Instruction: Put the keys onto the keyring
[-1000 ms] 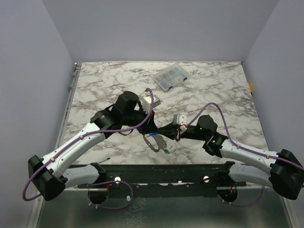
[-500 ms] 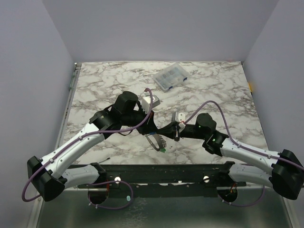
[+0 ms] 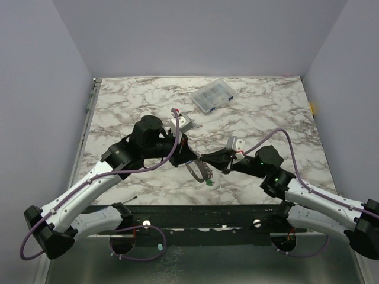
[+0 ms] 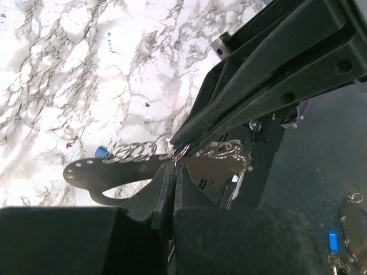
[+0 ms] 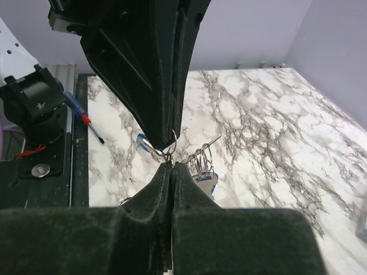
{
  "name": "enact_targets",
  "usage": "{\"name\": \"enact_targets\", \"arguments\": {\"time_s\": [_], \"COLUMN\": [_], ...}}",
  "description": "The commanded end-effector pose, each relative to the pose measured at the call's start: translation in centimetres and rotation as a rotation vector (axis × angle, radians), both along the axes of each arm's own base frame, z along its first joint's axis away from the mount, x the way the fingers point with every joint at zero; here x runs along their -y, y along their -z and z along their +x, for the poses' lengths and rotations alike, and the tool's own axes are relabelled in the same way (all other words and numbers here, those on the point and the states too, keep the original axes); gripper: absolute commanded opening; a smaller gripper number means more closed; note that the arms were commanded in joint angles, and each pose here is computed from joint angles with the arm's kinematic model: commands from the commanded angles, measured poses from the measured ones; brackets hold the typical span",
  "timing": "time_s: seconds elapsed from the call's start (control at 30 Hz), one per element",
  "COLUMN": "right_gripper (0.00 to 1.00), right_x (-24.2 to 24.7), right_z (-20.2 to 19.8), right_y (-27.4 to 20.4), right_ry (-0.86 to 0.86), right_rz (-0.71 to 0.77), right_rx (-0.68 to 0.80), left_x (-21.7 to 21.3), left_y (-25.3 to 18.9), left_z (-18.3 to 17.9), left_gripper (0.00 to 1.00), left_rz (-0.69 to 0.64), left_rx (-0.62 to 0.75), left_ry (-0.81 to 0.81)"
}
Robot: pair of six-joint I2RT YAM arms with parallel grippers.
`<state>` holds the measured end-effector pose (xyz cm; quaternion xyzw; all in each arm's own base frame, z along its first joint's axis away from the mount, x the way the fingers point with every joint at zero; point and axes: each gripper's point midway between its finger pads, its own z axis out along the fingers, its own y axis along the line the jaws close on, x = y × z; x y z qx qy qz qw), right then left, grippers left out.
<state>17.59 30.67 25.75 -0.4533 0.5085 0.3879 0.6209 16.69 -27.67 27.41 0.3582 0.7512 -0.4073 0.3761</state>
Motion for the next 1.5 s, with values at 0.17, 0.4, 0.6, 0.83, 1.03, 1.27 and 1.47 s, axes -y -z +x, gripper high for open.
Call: {"name": "enact_targets", "arguments": {"time_s": [0.17,0.4,0.6,0.83,1.03,1.27,1.47], "right_gripper": [0.01,0.01,0.01,0.01,0.01,0.01,0.01], "right_x": [1.4,1.2,1.1,1.0,1.3,2.1,1.9], "right_z": [1.2,1.3,0.9,0.1,-0.7,-2.0,-3.3], "right_y": [-2.3,-2.9,-3.0,-2.8,-3.6,-7.4,-9.0], "right_ry": [0.112,0.107,0.088,0.053,0.02,-0.006,-0.073], "right_rz": [0.09,0.117,0.111,0.099,0.126,0.25,0.284], "right_rx": [0.001,-0.005,-0.005,-0.006,0.019,0.055,0.048], "left_x": [-1.2,-1.2,-1.9,-1.7,-0.8,-0.5,0.1], "left_y": [1.1,1.7,0.6,-2.3,-6.4,-8.3,-8.6], "left_z": [-0.1,-0.2,0.0,0.1,-1.2,-3.1,-3.1], "left_gripper": [0.01,0.24,0.46,0.49,0.47,0.46,0.46], "left_rz": [0.0,-0.01,-0.024,-0.081,-0.282,-0.484,-0.524], "left_rx": [0.005,-0.006,0.048,0.132,0.254,0.384,0.446], "left_ry": [-0.06,-0.07,-0.092,-0.076,0.001,0.096,0.126]}}
